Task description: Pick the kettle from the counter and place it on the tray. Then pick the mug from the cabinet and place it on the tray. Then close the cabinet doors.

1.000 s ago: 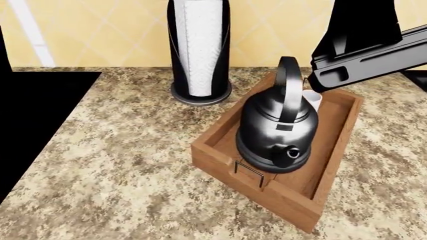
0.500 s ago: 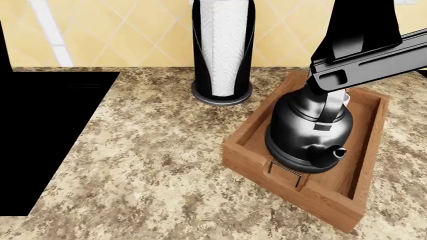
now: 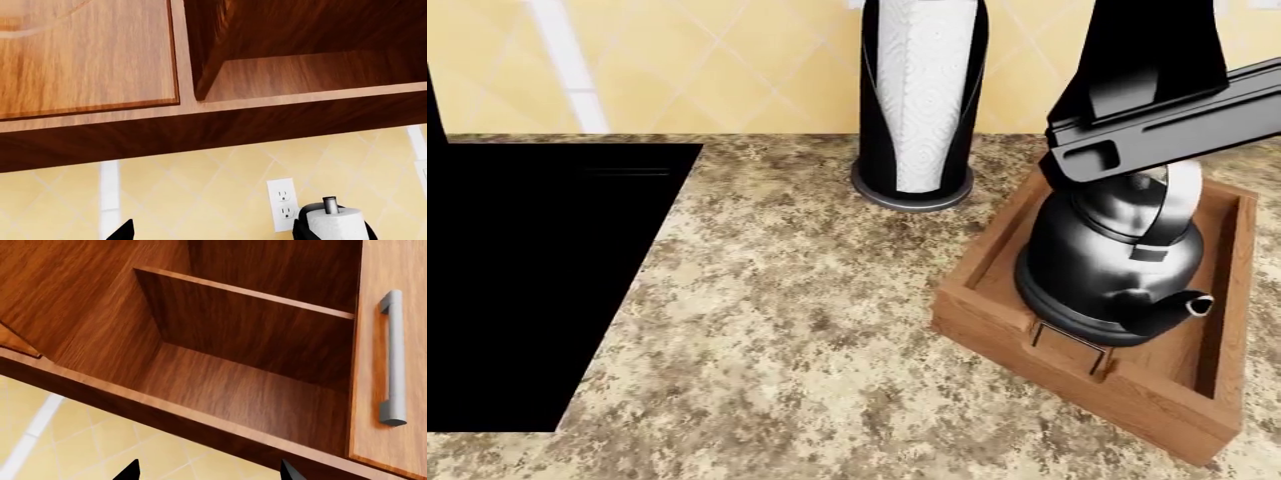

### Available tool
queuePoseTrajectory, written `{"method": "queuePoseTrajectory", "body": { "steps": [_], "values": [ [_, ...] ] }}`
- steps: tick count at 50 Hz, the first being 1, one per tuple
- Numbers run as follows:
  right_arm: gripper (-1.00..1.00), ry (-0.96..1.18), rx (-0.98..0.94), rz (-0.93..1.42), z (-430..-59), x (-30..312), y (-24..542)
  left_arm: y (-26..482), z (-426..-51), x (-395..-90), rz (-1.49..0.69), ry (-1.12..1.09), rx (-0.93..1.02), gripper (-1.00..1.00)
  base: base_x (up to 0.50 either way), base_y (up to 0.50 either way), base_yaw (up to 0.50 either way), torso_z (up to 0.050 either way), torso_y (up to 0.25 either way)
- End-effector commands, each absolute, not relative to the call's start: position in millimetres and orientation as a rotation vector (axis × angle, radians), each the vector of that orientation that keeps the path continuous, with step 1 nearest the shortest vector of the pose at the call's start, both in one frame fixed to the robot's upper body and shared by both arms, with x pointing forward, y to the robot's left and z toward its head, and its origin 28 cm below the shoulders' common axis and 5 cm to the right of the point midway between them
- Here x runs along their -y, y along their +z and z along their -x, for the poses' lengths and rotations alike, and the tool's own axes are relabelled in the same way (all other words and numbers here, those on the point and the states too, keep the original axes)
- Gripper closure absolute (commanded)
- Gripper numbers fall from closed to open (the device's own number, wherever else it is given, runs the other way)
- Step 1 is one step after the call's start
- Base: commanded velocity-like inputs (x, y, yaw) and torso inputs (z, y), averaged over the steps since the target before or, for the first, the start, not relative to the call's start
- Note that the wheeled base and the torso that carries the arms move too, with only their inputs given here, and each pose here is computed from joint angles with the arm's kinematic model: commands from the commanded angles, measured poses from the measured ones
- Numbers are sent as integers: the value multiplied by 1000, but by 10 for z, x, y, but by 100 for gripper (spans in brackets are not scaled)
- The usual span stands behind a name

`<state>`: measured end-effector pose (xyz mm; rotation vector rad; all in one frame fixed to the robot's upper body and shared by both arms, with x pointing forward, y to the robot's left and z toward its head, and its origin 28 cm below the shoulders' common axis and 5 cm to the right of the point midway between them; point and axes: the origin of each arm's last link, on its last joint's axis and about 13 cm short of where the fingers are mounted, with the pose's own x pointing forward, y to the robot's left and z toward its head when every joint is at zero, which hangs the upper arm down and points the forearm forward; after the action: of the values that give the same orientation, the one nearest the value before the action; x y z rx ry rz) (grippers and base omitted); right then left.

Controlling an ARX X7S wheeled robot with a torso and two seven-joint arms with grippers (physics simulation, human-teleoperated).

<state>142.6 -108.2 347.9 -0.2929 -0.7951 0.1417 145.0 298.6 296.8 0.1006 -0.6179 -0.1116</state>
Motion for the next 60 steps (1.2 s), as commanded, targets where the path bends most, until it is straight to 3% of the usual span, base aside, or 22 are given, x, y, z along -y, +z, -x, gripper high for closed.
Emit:
{"method": "queuePoseTrajectory", "body": {
  "steps": [1, 30, 43, 60],
  "values": [
    [-100, 145, 794, 295, -1432, 1072, 3488, 2969, -1446, -2997, -97, -107, 620, -100, 0, 164, 0, 0, 0],
    [-100, 158, 799, 294, -1448, 1071, 3487, 2812, -1166, -3142, -15, -11, 775, -100, 0, 0, 0, 0, 0],
    [-100, 165, 795, 283, -1485, 1082, 3450, 3072, -1017, -3253, -32, 55, 854, -100, 0, 0, 0, 0, 0],
    [-100, 166, 796, 285, -1468, 1092, 3442, 3558, -1135, -3378, -43, 128, 886, -100, 0, 0, 0, 0, 0]
  ]
}}
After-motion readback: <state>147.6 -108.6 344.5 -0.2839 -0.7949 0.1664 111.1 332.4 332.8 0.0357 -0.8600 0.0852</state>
